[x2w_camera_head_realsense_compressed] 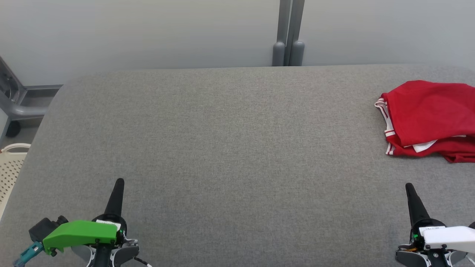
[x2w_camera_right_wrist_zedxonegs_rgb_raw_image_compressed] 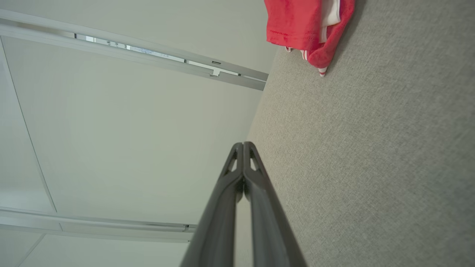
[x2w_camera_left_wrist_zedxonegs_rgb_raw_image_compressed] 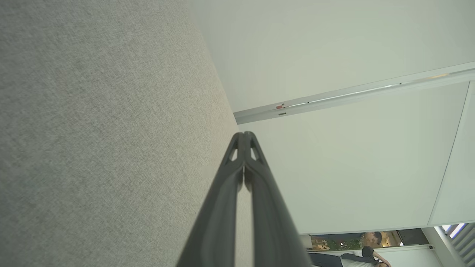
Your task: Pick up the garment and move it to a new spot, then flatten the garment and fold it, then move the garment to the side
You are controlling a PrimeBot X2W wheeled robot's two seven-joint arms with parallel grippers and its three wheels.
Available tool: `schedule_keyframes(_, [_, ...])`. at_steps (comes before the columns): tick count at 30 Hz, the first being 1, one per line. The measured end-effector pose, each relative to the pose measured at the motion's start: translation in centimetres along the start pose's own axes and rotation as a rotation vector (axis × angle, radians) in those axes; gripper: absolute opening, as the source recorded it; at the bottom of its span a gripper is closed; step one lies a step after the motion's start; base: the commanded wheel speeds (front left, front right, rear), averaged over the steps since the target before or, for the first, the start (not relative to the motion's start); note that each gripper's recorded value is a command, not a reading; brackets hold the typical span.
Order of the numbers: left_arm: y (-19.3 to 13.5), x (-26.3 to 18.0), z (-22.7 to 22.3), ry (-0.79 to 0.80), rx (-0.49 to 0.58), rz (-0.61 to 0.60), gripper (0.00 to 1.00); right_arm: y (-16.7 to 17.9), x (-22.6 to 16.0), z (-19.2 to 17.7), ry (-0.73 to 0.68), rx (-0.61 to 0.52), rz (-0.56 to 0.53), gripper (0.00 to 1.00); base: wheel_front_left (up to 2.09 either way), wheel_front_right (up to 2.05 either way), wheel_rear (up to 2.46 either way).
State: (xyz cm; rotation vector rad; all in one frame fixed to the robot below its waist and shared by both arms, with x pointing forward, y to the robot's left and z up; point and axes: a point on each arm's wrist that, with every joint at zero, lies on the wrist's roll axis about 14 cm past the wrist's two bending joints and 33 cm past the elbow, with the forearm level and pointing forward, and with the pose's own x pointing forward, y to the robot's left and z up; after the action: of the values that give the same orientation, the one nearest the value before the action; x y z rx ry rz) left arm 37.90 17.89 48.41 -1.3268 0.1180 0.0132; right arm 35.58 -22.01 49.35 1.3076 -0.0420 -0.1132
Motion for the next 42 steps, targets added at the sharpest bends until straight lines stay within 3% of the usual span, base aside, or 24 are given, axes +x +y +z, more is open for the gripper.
schedule_keyframes(34, [-2.4, 1.1, -0.3, 0.045, -0.231, -0.087, 0.00, 0.9, -0.5, 1.0, -0.009, 0.257, 0.036, 0.00, 0.00, 0.00, 0.00])
schedule_keyframes(42, [-2.5, 1.2, -0.4, 0.048, -0.242, -0.091, 0.00, 1.0, -0.5, 1.1, -0.008, 0.267, 0.039, 0.00, 0.00, 0.00, 0.00])
